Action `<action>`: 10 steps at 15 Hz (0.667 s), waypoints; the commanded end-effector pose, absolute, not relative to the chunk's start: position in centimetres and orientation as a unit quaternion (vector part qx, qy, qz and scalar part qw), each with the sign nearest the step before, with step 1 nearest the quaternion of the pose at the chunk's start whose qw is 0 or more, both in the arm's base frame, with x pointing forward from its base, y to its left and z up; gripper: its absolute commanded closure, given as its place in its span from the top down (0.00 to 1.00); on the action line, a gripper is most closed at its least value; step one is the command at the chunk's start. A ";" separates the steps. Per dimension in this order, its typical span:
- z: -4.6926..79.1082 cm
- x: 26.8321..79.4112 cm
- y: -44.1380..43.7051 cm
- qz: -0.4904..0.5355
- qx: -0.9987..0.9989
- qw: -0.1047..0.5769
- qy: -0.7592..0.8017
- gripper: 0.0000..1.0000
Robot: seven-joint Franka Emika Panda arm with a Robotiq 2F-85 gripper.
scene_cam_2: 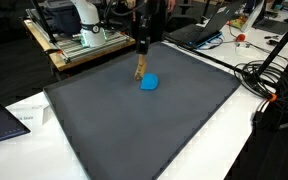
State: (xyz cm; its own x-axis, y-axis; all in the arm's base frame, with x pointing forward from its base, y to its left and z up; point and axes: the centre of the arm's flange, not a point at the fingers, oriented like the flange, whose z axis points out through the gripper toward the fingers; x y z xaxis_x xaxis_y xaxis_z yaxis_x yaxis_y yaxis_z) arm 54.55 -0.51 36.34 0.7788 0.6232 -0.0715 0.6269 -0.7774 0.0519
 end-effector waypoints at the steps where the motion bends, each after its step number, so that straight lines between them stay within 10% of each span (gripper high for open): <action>1: 39.1 54.0 0.3 0.012 0.958 0.037 0.286 0.22; 10: 41.1 54.7 3.5 0.058 0.981 0.083 0.168 0.22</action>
State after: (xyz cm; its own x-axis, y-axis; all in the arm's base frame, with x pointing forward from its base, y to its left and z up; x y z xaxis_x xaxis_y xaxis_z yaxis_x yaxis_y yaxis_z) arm 54.91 2.28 39.88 0.9116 0.4080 0.0512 0.3988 -0.9076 0.1312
